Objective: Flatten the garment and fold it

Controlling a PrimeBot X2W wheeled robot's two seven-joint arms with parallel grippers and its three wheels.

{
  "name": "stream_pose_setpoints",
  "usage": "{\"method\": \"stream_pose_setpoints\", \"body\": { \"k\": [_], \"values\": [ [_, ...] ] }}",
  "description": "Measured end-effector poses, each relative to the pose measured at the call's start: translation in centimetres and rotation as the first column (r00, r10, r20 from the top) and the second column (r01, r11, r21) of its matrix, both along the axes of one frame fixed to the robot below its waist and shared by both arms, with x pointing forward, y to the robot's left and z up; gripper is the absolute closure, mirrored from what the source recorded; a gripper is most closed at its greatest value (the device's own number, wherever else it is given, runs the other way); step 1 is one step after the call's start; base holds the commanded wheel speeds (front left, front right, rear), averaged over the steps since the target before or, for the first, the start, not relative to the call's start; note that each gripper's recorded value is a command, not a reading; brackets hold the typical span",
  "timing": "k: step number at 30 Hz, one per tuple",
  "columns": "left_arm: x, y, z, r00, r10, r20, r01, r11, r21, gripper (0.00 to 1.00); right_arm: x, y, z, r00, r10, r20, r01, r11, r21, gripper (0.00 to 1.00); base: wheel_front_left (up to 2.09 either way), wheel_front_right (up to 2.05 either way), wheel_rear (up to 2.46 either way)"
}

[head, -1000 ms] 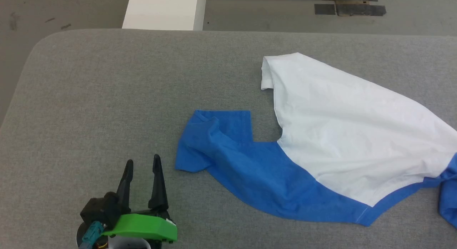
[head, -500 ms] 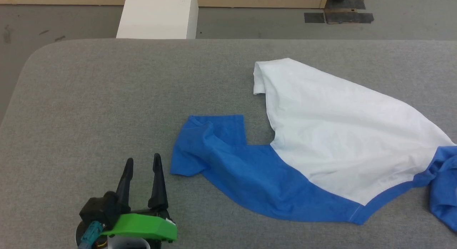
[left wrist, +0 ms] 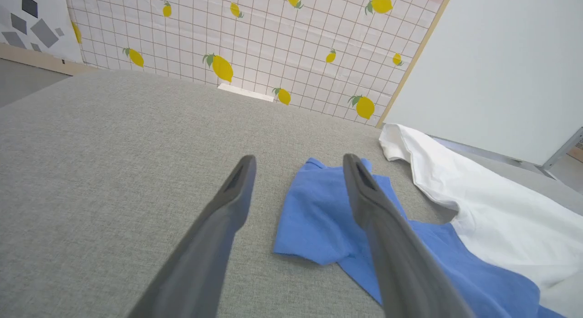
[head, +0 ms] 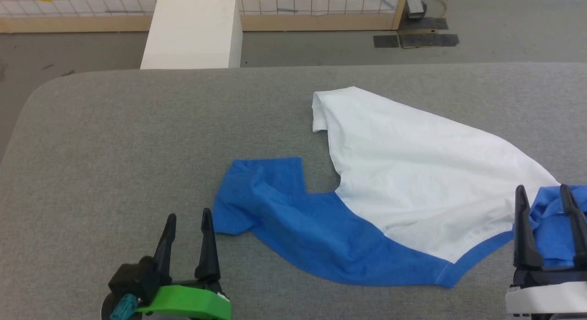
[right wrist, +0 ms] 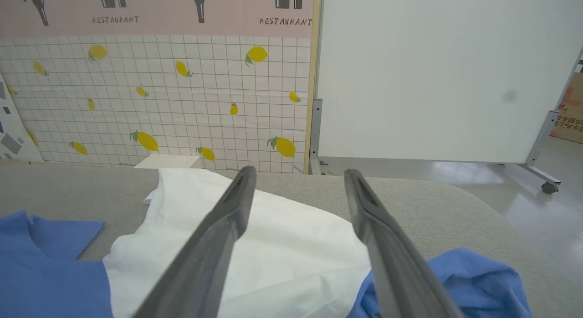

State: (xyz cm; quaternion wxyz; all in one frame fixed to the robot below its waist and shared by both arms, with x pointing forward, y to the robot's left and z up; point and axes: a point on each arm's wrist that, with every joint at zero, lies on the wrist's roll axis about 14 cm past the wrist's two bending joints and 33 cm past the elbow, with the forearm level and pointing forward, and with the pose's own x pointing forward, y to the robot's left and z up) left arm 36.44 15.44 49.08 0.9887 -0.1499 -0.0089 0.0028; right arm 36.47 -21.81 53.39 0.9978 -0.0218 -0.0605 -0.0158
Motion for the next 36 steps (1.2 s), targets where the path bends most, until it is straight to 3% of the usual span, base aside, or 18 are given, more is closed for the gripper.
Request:
{"method": "stream_pose_setpoints", "body": {
  "k": [6, 12, 17, 22, 25, 26, 27, 32, 36],
  "values": [
    [2.0, -2.3, 1.1, 0.991, -0.130, -0.017, 0.131, 0.990, 0.055, 0.00, -0.8, -0.2, -0.2, 1.000, -0.008, 0.012, 0.008, 1.000, 0.020, 0.00, 0.00, 0.00, 0.00],
    [5.3, -4.6, -0.1, 0.933, -0.287, -0.218, 0.329, 0.924, 0.193, 0.00, -0.4, -0.5, 0.6, 0.999, -0.015, 0.042, 0.016, 1.000, -0.006, 0.00, 0.00, 0.00, 0.00],
    [5.6, -5.4, -4.5, 0.821, -0.322, -0.471, 0.449, 0.874, 0.185, 0.00, 0.0, -0.5, 1.2, 0.998, -0.015, 0.065, 0.016, 1.000, -0.011, 0.00, 0.00, 0.00, 0.00],
    [3.8, -5.9, -9.8, 0.646, -0.316, -0.695, 0.563, 0.812, 0.154, 0.00, 0.4, -0.5, 0.7, 0.999, -0.016, 0.049, 0.017, 1.000, -0.013, 0.00, 0.00, 0.00, 0.00],
    [4.7, -5.9, -10.7, 0.619, -0.304, -0.724, 0.579, 0.800, 0.159, 0.00, 0.9, -0.4, 0.5, 0.999, -0.014, 0.044, 0.014, 1.000, -0.015, 0.00, 0.00, 0.00, 0.00],
    [4.9, -5.9, -11.0, 0.615, -0.301, -0.729, 0.582, 0.797, 0.162, 0.78, 1.0, -0.4, 0.5, 0.999, -0.014, 0.046, 0.015, 1.000, -0.015, 0.00, 0.00, 0.00, 0.00],
    [5.1, -6.1, -11.2, 0.612, -0.303, -0.731, 0.583, 0.797, 0.157, 1.00, 1.3, -0.3, 0.6, 0.999, -0.013, 0.051, 0.013, 1.000, -0.016, 0.00, 0.00, 0.00, 0.00],
    [5.7, -7.0, -11.7, 0.608, -0.336, -0.719, 0.580, 0.807, 0.113, 1.00, 1.6, -0.6, 0.9, 0.998, -0.021, 0.062, 0.023, 1.000, -0.022, 0.00, 0.00, 0.00, 0.00],
    [5.7, -6.3, -11.1, 0.633, -0.353, -0.689, 0.530, 0.846, 0.053, 1.00, 1.5, -0.7, 1.0, 0.998, -0.022, 0.067, 0.024, 0.999, -0.022, 0.00, 0.00, 0.00, 0.00]
  ]
}}
